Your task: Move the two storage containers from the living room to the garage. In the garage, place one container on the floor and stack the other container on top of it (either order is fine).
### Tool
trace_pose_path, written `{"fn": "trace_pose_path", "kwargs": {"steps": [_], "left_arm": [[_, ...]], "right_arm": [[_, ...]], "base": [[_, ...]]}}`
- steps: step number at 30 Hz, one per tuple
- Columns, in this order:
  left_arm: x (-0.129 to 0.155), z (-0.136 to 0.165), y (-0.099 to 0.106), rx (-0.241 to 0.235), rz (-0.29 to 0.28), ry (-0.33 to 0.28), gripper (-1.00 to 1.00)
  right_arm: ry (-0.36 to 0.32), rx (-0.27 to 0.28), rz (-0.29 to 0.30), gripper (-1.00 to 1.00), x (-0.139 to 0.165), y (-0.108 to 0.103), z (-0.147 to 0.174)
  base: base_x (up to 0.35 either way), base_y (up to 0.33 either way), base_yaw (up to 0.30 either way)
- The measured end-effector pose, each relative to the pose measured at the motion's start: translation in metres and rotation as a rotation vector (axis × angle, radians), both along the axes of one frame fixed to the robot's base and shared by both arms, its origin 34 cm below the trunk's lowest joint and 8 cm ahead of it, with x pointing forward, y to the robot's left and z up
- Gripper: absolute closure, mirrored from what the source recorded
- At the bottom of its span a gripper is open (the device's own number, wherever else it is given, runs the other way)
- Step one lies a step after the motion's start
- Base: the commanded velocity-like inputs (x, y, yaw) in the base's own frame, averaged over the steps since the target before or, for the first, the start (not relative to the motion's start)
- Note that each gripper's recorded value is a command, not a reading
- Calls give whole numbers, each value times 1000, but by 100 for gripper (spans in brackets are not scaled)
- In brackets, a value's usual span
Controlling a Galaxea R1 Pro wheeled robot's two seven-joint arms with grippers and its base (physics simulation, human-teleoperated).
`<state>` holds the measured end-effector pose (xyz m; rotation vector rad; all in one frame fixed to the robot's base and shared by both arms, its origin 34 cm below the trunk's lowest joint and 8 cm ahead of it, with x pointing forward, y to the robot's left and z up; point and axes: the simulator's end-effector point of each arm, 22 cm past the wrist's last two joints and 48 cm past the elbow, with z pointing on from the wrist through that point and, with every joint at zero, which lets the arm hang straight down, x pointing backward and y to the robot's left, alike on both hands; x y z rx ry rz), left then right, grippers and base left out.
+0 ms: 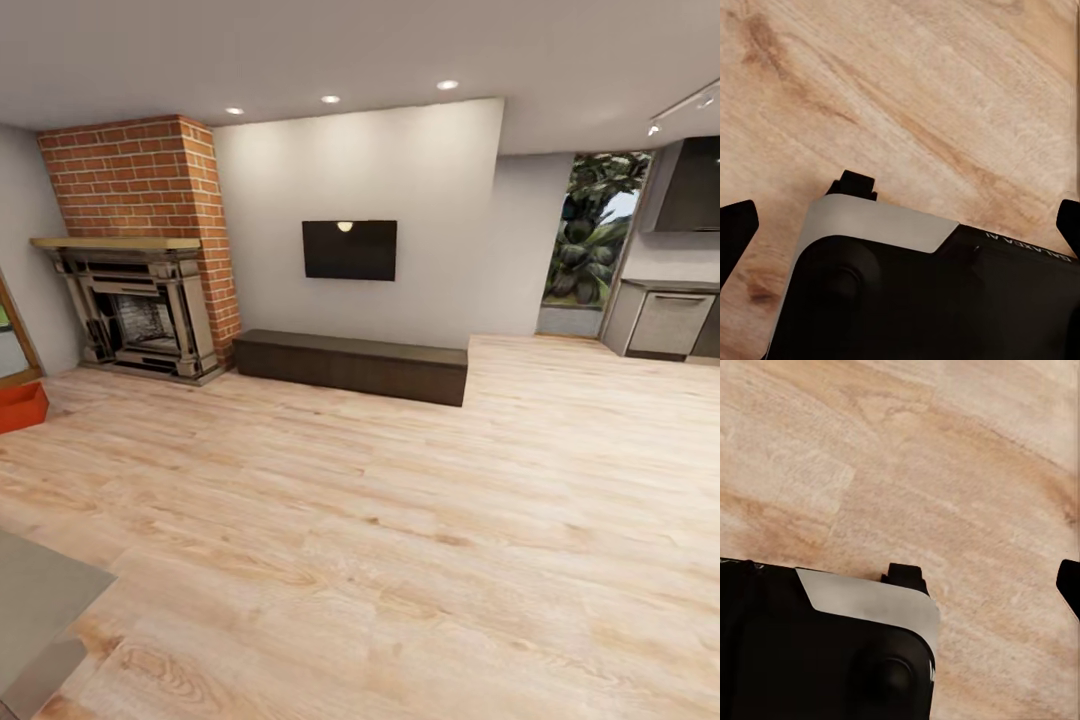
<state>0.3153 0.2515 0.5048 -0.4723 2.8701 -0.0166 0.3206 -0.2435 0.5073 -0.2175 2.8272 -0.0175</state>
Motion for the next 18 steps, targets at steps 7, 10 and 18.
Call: {"fn": "trace_pose_path", "kwargs": {"steps": [7, 10, 18], "left_arm": [[0, 0, 0, 1, 1, -2, -100], [1, 0, 0, 1, 1, -4, -100], [1, 0, 0, 1, 1, -4, -100]], "right_arm": [[0, 0, 0, -100, 0, 0, 0], [0, 0, 0, -100, 0, 0, 0], [0, 0, 0, -100, 0, 0, 0]], "base": [[322, 0, 0], [322, 0, 0], [322, 0, 0]]}}
